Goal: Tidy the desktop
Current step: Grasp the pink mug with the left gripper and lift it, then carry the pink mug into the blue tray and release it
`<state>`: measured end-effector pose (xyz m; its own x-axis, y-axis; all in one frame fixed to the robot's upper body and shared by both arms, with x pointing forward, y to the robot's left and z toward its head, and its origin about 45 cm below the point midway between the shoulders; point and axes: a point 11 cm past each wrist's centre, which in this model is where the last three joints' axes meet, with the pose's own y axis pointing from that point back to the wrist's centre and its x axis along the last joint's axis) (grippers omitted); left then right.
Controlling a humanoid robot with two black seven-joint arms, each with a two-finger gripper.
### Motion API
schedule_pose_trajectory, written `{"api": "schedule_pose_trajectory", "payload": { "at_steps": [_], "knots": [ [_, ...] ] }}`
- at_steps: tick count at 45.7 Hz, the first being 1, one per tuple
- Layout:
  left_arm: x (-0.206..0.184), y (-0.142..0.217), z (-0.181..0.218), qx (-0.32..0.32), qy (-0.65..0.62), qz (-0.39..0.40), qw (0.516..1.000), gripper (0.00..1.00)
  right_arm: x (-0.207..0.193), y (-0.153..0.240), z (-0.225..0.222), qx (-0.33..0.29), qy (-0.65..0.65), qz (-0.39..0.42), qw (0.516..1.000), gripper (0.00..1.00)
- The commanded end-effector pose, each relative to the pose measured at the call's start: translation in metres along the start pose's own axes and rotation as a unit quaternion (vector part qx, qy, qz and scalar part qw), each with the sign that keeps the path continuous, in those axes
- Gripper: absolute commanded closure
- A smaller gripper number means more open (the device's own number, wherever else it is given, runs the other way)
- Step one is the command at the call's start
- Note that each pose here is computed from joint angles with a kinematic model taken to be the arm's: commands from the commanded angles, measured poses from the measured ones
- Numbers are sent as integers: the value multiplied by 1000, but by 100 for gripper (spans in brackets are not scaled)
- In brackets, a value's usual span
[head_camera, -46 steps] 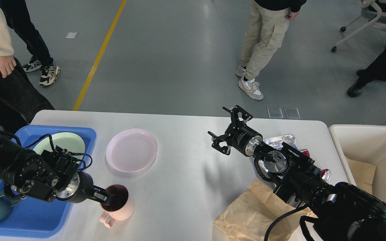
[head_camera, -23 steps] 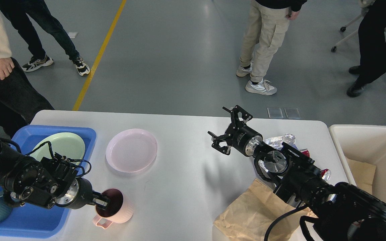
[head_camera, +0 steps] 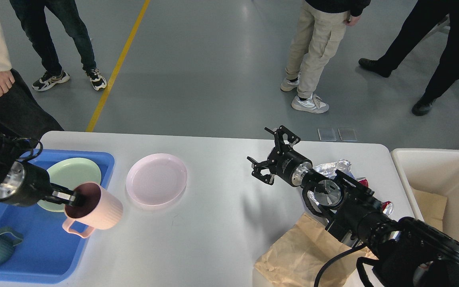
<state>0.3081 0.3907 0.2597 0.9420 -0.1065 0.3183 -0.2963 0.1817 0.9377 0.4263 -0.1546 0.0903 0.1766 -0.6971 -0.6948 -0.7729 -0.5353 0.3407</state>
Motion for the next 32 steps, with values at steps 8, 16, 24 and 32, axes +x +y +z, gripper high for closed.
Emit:
{"api": "schedule_pose_trajectory", "payload": {
  "at_steps": [8,16,24,32],
  "knots": [
    [15,86,-41,14,23,-9,1000,100,0,0,0,0,0,0,1000,0],
    [-4,61,-93,76,16,7,997,100,0,0,0,0,0,0,1000,0],
    [-40,5,-144,119,27,11,992,100,0,0,0,0,0,0,1000,0],
    [-59,-34,-159,125,41,12,991,100,0,0,0,0,0,0,1000,0]
  ]
}}
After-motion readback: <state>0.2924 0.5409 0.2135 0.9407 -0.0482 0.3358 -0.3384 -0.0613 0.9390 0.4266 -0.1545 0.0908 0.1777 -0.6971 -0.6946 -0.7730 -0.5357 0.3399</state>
